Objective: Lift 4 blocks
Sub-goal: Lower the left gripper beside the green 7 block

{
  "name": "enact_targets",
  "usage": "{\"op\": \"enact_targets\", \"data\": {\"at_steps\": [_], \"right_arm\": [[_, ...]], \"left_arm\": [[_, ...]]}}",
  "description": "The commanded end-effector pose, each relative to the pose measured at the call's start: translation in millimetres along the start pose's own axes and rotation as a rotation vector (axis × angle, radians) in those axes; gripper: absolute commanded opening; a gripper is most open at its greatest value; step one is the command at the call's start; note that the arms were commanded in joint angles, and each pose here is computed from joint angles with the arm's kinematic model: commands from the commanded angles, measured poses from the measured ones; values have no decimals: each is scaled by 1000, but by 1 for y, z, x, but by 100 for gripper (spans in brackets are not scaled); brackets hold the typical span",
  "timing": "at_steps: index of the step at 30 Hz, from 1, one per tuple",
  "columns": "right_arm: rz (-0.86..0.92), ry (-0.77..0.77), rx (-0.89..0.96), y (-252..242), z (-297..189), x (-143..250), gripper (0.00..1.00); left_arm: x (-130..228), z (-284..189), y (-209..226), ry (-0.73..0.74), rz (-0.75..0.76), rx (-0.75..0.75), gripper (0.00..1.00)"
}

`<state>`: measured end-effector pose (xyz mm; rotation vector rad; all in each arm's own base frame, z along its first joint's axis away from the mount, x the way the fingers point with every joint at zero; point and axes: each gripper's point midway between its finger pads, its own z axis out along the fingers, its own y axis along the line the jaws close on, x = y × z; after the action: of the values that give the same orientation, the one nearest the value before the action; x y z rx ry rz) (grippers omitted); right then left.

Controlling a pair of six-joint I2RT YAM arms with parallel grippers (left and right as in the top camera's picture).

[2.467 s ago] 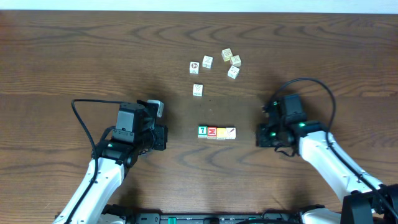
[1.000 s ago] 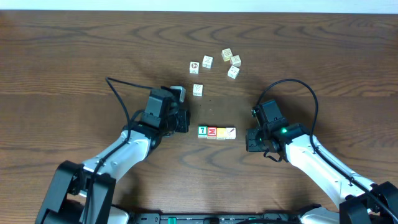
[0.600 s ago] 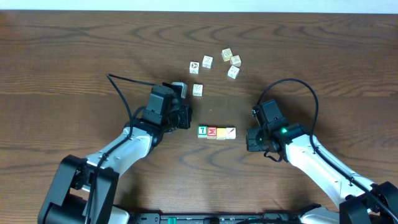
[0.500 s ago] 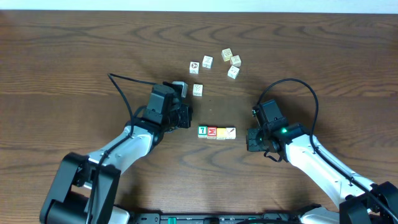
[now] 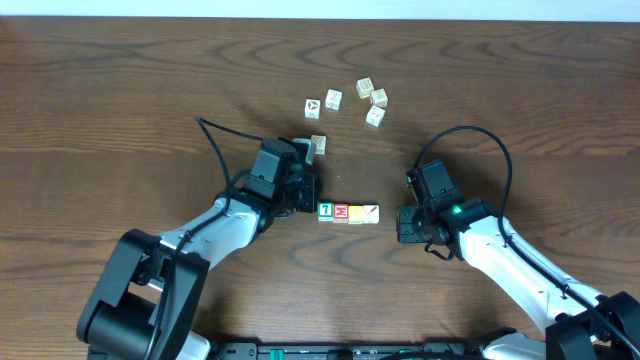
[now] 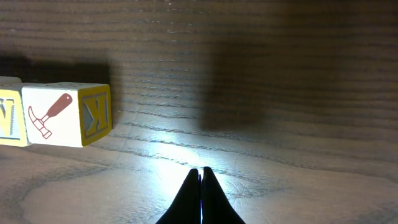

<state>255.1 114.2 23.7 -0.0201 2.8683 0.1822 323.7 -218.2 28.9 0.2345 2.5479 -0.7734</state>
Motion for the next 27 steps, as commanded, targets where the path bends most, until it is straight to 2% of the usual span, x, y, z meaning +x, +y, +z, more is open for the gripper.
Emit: {"op": "enact_targets", "data": {"at_steps": [1, 27], "right_arm": [[14, 0, 16, -5, 1, 1, 1], [14, 0, 16, -4, 1, 1, 1]], "left_arm": [[-3, 1, -4, 7, 7, 3, 7], [5, 1, -2, 38, -5, -9, 7]]}}
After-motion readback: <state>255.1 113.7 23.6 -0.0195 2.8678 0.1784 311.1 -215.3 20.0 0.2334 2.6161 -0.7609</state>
